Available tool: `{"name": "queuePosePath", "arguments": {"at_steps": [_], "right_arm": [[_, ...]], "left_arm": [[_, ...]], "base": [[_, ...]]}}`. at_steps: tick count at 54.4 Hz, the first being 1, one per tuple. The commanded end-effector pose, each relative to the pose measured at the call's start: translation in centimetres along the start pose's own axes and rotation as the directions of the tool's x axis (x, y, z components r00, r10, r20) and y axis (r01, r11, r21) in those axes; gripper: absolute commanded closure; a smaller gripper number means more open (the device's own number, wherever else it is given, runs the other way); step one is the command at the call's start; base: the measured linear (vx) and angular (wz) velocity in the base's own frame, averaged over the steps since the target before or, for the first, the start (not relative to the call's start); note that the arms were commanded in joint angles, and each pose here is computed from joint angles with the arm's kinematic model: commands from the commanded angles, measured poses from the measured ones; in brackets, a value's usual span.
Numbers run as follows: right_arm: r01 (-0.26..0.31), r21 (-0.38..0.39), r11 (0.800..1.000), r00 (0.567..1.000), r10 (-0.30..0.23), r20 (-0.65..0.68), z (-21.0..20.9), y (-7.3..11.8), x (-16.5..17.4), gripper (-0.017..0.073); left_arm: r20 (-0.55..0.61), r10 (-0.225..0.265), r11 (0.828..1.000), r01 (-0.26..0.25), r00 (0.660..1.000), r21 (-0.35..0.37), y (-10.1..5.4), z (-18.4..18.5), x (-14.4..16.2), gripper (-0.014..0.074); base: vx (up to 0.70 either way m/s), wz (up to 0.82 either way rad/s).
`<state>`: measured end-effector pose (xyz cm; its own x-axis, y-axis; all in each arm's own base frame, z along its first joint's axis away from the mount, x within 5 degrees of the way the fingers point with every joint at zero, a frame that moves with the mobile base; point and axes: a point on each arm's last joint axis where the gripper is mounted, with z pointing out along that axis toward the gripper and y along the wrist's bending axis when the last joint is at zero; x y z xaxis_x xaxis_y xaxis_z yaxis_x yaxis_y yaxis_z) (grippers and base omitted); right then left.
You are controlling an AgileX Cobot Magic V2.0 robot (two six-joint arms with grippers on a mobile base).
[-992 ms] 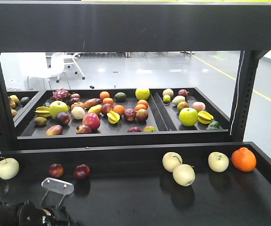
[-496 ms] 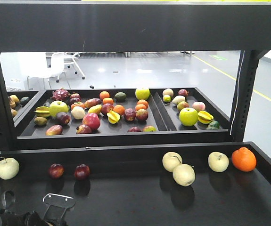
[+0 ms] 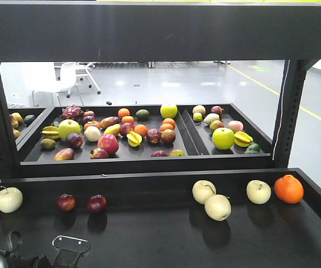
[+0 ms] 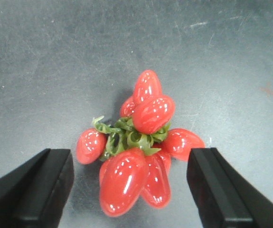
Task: Pick snacks and fruit into basket
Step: 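Reach left gripper down over the red chili cluster, then close left gripper on the red chili cluster and lift it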
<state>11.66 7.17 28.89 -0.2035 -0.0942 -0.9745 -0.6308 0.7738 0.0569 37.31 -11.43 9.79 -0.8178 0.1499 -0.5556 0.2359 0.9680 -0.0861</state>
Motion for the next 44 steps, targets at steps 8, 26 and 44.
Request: {"name": "queuePosePath", "arguments": {"at_steps": [8,26,44], "right_arm": [[0.032,0.021,0.999,0.999,-0.033,0.026,-0.2,-0.2,-0.9,0.0568],[0.032,0.021,0.999,0.999,-0.033,0.026,-0.2,-0.2,-0.9,0.0568],[0.032,0.021,0.999,0.999,-0.033,0.026,-0.2,-0.2,-0.9,0.0568]], "left_arm": [[0.125,-0.013,1.0,0.015,0.992,-0.015,-0.1,-1.6,-2.4,0.0],[0.084,-0.016,1.0,0.017,0.996,-0.017,0.0,-0.3,-1.5,0.0023],[0.117,-0.013,0.999,0.017,0.993,-0.032,0.2,-0.3,-1.8,0.0522]], "base": [[0.0,0.0],[0.0,0.0],[0.0,0.0]]}}
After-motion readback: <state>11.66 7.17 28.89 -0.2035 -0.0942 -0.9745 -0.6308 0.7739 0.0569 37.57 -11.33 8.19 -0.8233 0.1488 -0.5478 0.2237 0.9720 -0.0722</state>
